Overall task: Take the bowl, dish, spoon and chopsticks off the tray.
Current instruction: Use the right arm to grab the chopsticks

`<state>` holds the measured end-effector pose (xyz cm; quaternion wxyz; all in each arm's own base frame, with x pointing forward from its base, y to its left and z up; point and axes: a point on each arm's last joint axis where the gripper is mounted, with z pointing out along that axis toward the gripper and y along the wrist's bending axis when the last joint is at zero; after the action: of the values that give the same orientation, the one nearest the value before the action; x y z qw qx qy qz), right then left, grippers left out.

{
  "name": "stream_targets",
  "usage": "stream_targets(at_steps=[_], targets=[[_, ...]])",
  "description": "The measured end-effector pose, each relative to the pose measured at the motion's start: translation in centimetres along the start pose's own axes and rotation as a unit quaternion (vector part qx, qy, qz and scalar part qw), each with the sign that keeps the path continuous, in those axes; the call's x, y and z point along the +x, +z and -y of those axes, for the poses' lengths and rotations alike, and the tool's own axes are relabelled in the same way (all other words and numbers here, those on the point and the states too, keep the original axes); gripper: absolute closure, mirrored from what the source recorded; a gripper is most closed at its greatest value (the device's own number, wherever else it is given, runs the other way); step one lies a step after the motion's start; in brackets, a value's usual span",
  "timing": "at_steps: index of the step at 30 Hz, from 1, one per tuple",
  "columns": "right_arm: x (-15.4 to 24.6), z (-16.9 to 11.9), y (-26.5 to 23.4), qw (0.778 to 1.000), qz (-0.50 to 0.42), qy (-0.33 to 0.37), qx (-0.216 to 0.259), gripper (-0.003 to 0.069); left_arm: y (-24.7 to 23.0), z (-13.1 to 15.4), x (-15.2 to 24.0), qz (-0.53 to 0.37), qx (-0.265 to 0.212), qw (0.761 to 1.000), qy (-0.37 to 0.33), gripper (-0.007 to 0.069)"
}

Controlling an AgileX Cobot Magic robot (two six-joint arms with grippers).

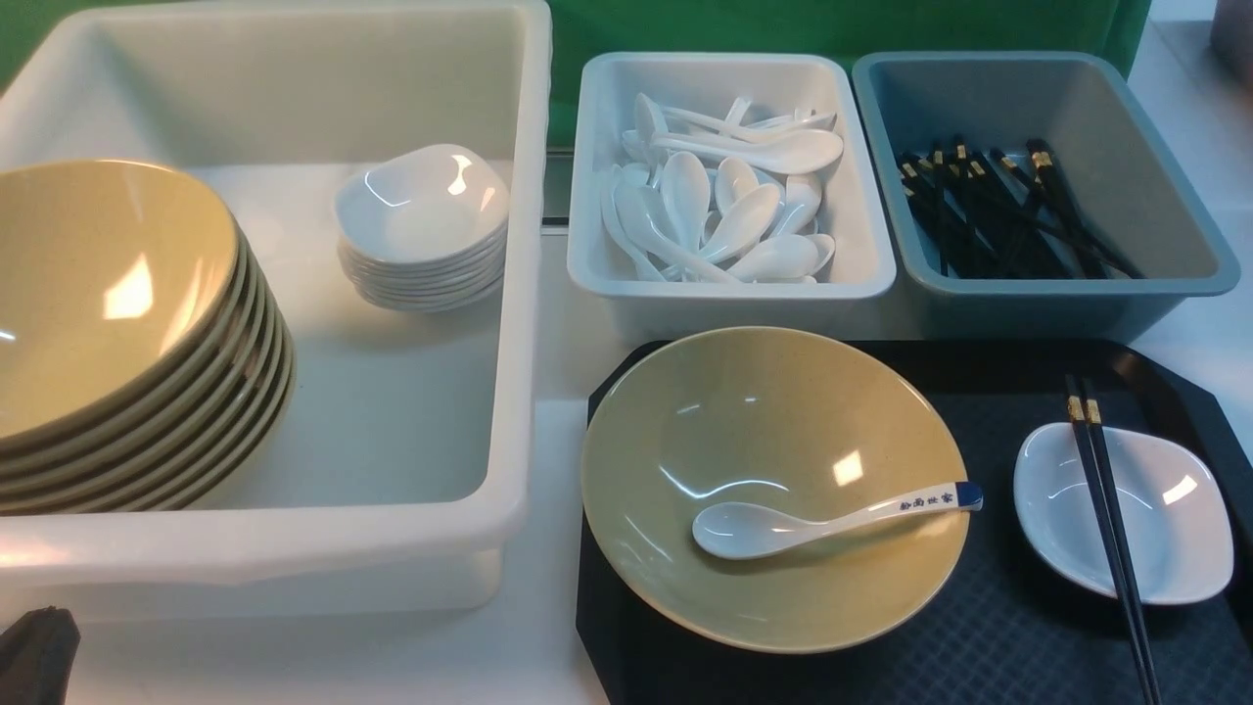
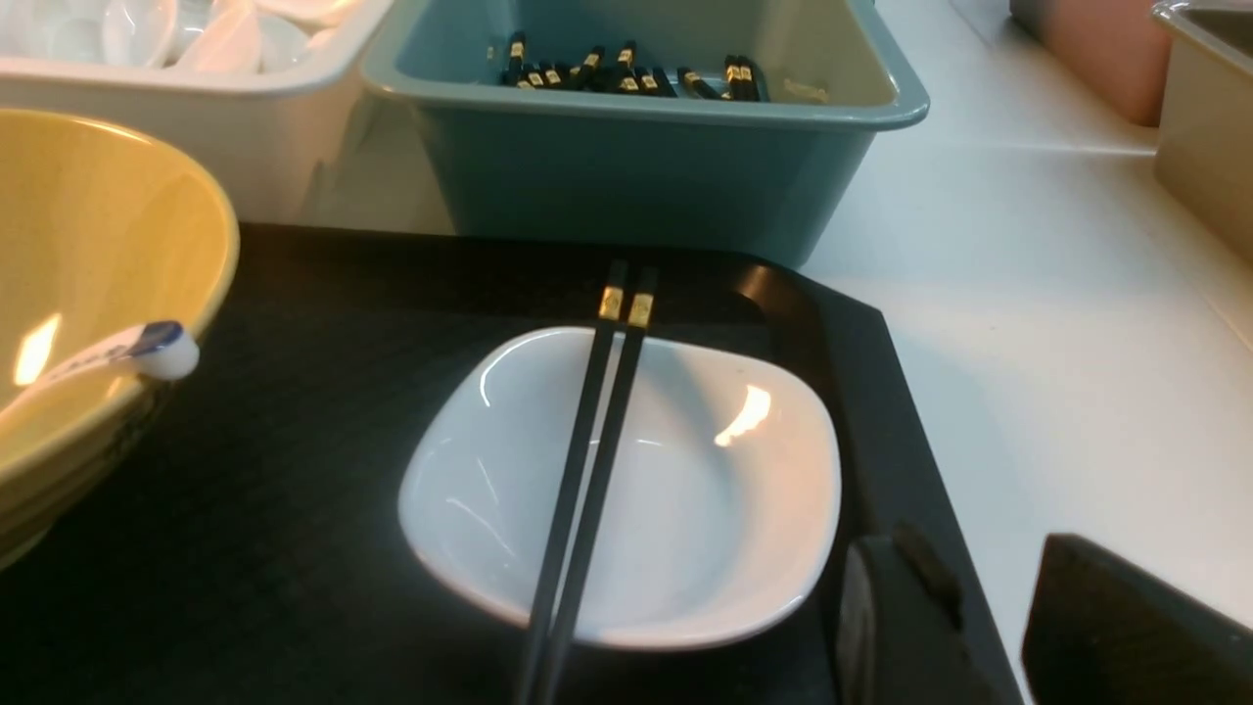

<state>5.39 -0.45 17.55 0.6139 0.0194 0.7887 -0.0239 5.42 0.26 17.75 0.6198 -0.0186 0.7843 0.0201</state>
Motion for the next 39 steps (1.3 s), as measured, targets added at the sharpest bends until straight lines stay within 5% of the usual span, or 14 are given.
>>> stream_targets(at_steps=[7, 11, 12, 14, 15, 17, 23, 28, 33, 37, 39], targets=[[0.0, 0.0, 0.0, 1.000, 0.000, 0.013, 0.000, 0.0421, 0.0, 0.1, -0.2, 0.010, 0.006, 0.999, -0.040, 0.0636], [0.0, -0.2, 0.0, 0.984, -0.002, 0.180, -0.009, 0.0421, -0.1, 0.8, -0.7, 0.023, 0.052, 0.957, -0.283, 0.0636], [0.0, -0.2, 0.0, 0.978, -0.003, 0.207, -0.011, 0.0421, -0.1, 0.8, -0.7, 0.022, 0.055, 0.953, -0.298, 0.0636], [-0.2, -0.5, 0.0, 0.913, -0.001, 0.408, -0.027, 0.0421, -0.2, 1.3, -1.0, 0.013, 0.092, 0.868, -0.487, 0.0636], [-0.3, -0.5, 0.0, 0.853, -0.001, 0.521, -0.035, 0.0421, -0.2, 1.5, -1.2, 0.010, 0.106, 0.828, -0.550, 0.0636], [-0.4, -0.6, 0.0, 0.807, -0.002, 0.589, -0.037, 0.0421, -0.2, 1.6, -1.4, 0.009, 0.117, 0.795, -0.596, 0.0636], [-0.1, -0.5, 0.0, 0.849, -0.010, 0.528, -0.029, 0.0421, -0.3, 1.6, -1.5, 0.010, 0.121, 0.781, -0.612, 0.0636], [-0.2, -0.6, 0.0, 0.872, -0.007, 0.488, -0.032, 0.0421, -0.4, 1.6, -1.7, 0.018, 0.124, 0.813, -0.568, 0.0636], [-3.8, -0.5, -1.3, 0.932, 0.054, 0.355, -0.054, 0.0425, -2.9, 2.0, -7.1, 0.096, 0.153, 0.926, -0.331, 0.0636], [-8.4, -0.5, -2.4, 0.965, 0.065, 0.249, -0.053, 0.0478, -3.9, 2.2, -10.9, 0.099, 0.147, 0.963, -0.201, 0.0636], [-12.2, -0.6, -2.3, 0.990, 0.018, 0.136, -0.045, 0.0561, -3.0, 2.1, -13.8, 0.040, 0.127, 0.985, -0.112, 0.0636]])
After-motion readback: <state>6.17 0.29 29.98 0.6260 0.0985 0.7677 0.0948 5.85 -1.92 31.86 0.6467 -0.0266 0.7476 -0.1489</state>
